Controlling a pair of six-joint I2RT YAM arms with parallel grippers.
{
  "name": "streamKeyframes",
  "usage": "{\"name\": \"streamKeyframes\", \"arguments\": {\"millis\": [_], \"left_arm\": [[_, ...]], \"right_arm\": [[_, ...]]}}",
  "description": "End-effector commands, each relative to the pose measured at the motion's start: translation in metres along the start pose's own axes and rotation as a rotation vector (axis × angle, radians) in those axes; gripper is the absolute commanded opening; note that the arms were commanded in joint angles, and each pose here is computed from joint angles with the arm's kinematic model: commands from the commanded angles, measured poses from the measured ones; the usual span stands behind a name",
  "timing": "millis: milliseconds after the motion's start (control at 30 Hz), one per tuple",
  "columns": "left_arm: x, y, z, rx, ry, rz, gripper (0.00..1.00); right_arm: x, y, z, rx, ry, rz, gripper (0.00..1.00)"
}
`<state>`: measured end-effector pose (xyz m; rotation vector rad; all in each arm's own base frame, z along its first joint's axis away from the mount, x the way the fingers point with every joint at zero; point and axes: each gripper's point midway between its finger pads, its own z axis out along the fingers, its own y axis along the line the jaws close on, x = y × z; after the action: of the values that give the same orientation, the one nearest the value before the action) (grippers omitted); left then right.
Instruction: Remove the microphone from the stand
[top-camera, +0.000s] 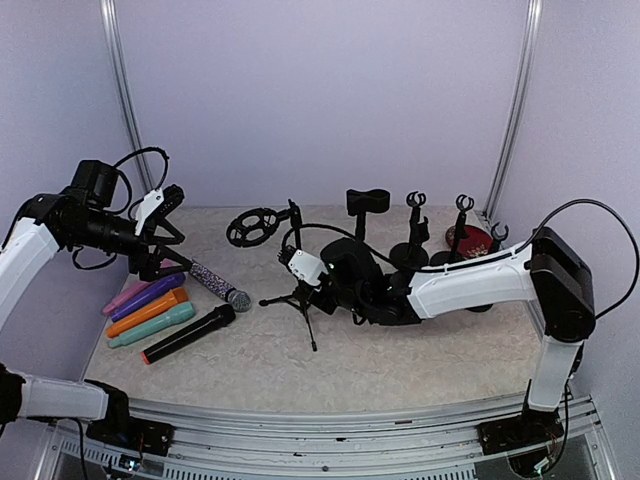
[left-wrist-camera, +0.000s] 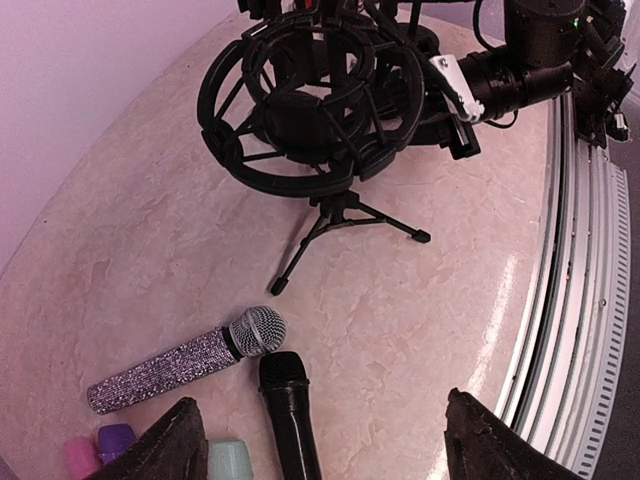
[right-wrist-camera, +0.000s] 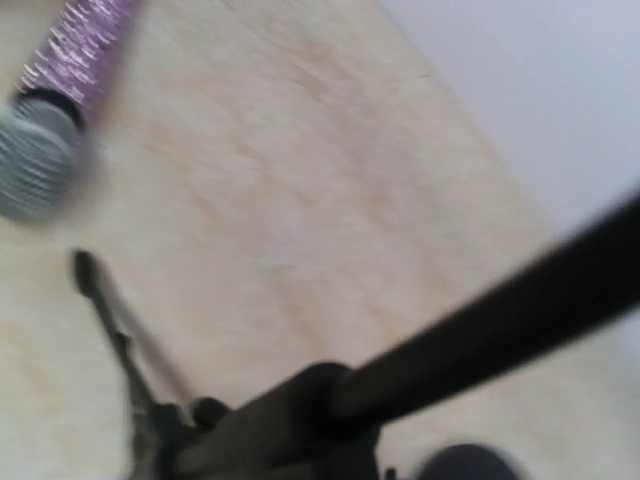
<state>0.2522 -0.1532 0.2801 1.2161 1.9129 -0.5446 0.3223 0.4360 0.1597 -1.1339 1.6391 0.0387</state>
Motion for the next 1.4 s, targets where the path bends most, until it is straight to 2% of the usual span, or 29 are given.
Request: {"name": "streamKeyframes", "arguments": {"millis": [0, 167, 200, 267, 400, 467, 533, 733, 933, 1067, 1167, 1233, 1367], "left_arm": [[-0.009, -0.002, -0.008, -0.005, -0.018, 0.015, 0.79], [-0.011, -0.002, -0.009, -0.003, -0.021, 0.015, 0.79], [-0.011, -0.002, -0.009, -0.002, -0.021, 0.015, 0.79], [-0.011, -0.002, -0.009, -0.002, -0.021, 0.015, 0.79], [-0.012, -0.002, -0.01, -0.006, -0.022, 0.019, 0.79], [-0.013, -0.002, -0.011, -0.008, -0.023, 0.021, 0.79], [-0.013, -0.002, -0.011, -0.005, -0.023, 0.02, 0.79], [-0.012, -0.003, -0.009, 0.0, -0.022, 0.017, 0.79], [-0.008, -0.002, -0.006, 0.002, -0.017, 0.008, 0.79], [-0.004, -0.001, -0.002, 0.001, -0.009, 0.0, 0.79], [0.003, 0.001, 0.002, -0.001, 0.0, -0.015, 0.81], [0.008, 0.002, 0.005, -0.009, 0.008, -0.022, 0.82], [0.017, 0.005, 0.008, -0.016, 0.021, -0.031, 0.82]], "right_arm": [[0.023, -0.002, 0.009, 0.202, 0.119, -0.325, 0.0], [0.011, -0.01, 0.005, 0.311, 0.107, -0.442, 0.0], [0.005, -0.012, 0.003, 0.323, 0.09, -0.428, 0.05], [-0.006, -0.012, 0.0, 0.298, 0.057, -0.37, 0.22], [-0.025, -0.008, -0.01, 0.252, -0.004, -0.289, 0.58], [-0.033, -0.011, -0.016, 0.253, -0.026, -0.245, 0.7], [-0.041, -0.014, -0.025, 0.233, -0.056, -0.176, 0.76], [-0.043, -0.02, -0.051, 0.162, -0.126, 0.022, 0.78], [-0.033, -0.042, -0.059, 0.017, -0.144, 0.374, 0.79], [-0.022, -0.042, -0.051, -0.022, -0.089, 0.523, 0.84], [-0.009, -0.024, -0.042, -0.076, -0.033, 0.614, 0.85], [0.005, -0.005, -0.038, -0.124, 0.004, 0.658, 0.84], [0.032, 0.034, -0.028, -0.177, 0.095, 0.7, 0.69]]}}
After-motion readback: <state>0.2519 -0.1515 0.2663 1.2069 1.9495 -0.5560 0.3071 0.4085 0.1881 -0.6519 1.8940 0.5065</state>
